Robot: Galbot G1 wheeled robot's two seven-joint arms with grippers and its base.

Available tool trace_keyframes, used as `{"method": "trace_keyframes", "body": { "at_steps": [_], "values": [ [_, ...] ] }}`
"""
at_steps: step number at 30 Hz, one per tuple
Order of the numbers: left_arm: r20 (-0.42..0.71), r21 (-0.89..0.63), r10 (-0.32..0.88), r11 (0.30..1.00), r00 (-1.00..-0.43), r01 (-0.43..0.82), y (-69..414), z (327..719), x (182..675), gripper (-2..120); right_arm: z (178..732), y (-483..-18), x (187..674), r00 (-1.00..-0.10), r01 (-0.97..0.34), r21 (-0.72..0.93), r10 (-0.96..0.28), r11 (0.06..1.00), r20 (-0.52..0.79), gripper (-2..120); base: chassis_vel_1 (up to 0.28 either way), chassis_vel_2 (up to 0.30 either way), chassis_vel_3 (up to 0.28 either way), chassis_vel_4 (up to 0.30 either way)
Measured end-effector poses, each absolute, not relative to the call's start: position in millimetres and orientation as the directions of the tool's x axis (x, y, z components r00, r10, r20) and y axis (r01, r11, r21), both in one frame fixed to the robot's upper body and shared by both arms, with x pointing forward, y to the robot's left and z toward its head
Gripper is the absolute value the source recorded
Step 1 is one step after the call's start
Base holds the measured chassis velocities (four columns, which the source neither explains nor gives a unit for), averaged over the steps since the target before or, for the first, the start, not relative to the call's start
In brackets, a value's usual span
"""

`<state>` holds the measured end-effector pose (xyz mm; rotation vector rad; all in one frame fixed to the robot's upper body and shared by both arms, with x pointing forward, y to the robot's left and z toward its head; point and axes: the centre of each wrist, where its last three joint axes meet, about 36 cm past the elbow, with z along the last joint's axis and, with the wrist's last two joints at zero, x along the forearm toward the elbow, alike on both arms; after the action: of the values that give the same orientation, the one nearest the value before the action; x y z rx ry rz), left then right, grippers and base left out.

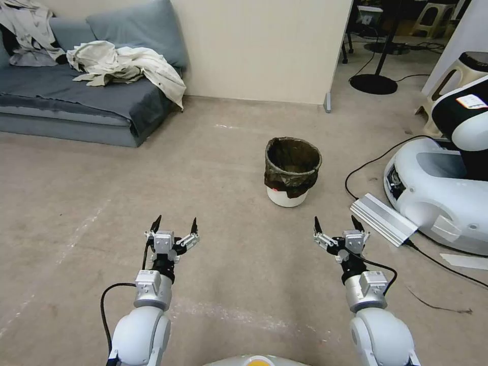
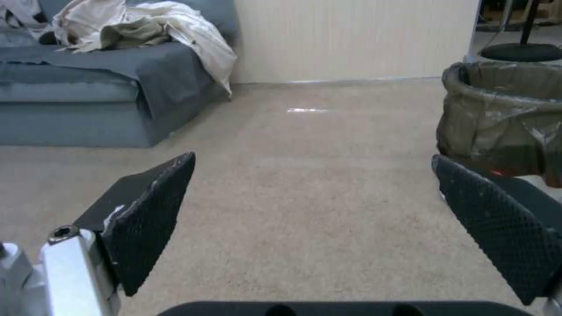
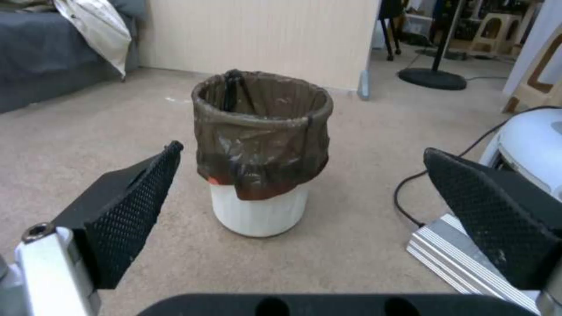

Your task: Pick up the trash can from the floor.

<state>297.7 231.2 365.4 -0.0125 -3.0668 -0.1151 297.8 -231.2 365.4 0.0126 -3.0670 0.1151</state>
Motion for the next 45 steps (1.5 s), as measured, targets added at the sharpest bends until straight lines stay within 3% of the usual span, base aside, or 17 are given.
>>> {"method": "trace_keyframes", "body": {
  "at_steps": [17, 23, 28, 45],
  "values": [
    [0.076, 0.072, 0.005, 0.997, -0.997, 0.011, 231.2, 365.4, 297.7, 100, 369.7, -232.0, 296.8, -0.997, -0.009, -0.068, -0.004, 0.998, 0.075, 100, 0.000, 0.000, 0.000, 0.000],
    [0.088, -0.036, -0.013, 0.999, -0.996, -0.016, 227.7, 410.9, 299.1, 100, 432.2, -244.8, 282.4, -0.997, -0.008, -0.005, -0.008, 1.000, 0.077, 100, 0.000, 0.000, 0.000, 0.000],
    [0.086, -0.110, -0.019, 0.994, -0.996, -0.029, 233.4, 453.7, 292.0, 100, 435.3, -252.3, 280.3, -1.000, -0.028, 0.008, -0.028, 1.000, 0.009, 100, 0.000, 0.000, 0.000, 0.000],
    [0.075, -0.092, -0.001, 0.996, -0.997, -0.007, 251.6, 449.3, 287.5, 100, 422.5, -258.8, 282.5, -0.999, -0.039, 0.035, -0.038, 0.999, -0.027, 100, 0.000, 0.000, 0.000, 0.000]
  ]
}}
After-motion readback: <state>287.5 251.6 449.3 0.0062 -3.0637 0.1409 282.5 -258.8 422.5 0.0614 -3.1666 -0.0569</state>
